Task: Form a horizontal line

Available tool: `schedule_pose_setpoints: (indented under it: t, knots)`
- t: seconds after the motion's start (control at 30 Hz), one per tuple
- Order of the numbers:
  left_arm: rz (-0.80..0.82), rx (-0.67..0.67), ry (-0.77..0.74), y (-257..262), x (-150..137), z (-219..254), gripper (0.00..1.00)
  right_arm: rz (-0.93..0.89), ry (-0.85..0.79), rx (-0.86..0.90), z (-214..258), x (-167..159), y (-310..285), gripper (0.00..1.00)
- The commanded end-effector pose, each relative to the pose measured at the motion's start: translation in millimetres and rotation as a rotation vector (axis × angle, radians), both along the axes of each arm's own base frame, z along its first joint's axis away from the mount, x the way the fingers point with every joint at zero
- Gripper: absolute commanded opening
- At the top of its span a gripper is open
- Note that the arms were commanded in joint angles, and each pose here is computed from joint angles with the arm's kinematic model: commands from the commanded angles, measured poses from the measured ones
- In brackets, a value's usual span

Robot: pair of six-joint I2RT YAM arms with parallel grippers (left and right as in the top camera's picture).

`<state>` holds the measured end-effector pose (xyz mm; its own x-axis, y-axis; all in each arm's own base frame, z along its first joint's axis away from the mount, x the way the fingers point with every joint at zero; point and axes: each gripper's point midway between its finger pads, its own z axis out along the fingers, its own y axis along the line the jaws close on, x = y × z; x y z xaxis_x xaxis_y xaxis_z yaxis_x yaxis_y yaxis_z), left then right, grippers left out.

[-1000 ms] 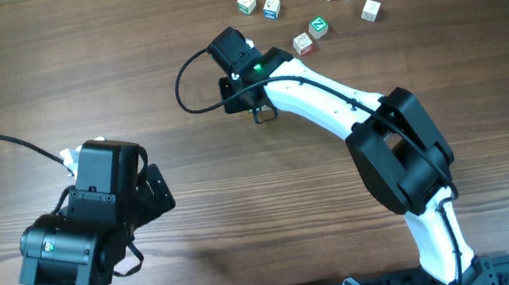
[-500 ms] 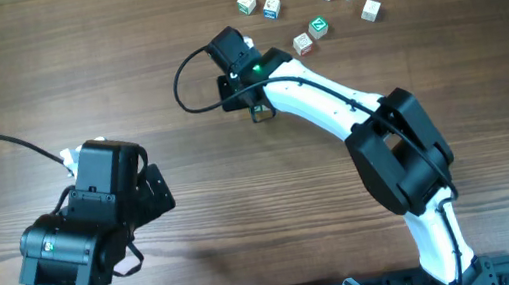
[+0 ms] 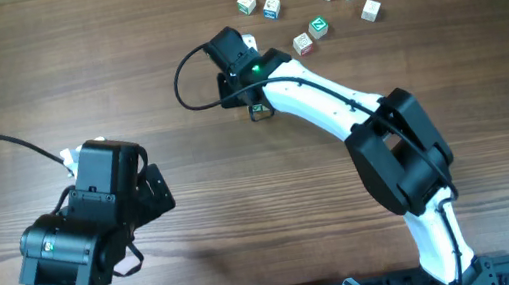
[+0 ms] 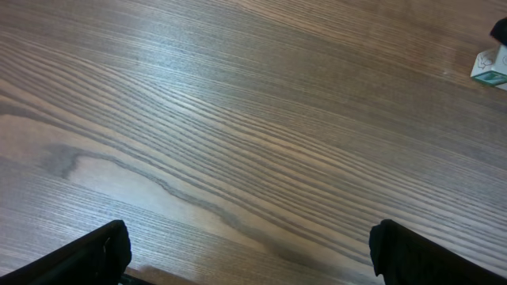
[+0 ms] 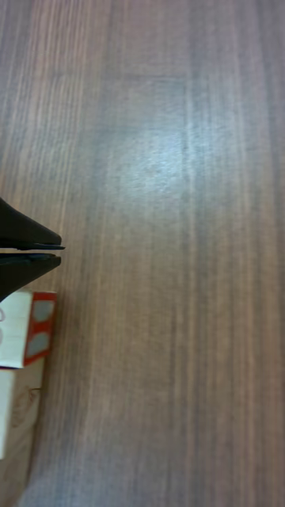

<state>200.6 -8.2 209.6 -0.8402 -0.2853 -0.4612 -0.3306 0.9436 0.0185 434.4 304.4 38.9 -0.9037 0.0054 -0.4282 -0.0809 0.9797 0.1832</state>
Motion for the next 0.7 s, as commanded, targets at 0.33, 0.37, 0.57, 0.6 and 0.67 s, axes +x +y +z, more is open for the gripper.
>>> schedule_pose_setpoints:
  t: [0.33,0.37,0.57,0.6,0.67]
  knots:
    - [0.019,-0.009,-0.005,1,0,0,1.00,-0.024,-0.012,-0.007,13,30,-43,0.04]
    - [0.019,-0.009,-0.005,1,0,0,1.00,-0.021,-0.007,-0.003,13,29,-42,0.05]
    - [0.019,-0.009,-0.005,1,0,0,1.00,-0.014,0.018,-0.006,10,24,-43,0.05]
    - [0.019,-0.009,-0.005,1,0,0,1.00,-0.013,0.023,-0.007,10,22,-43,0.05]
    - [0.019,-0.009,-0.005,1,0,0,1.00,0.001,0.041,0.004,9,19,-41,0.05]
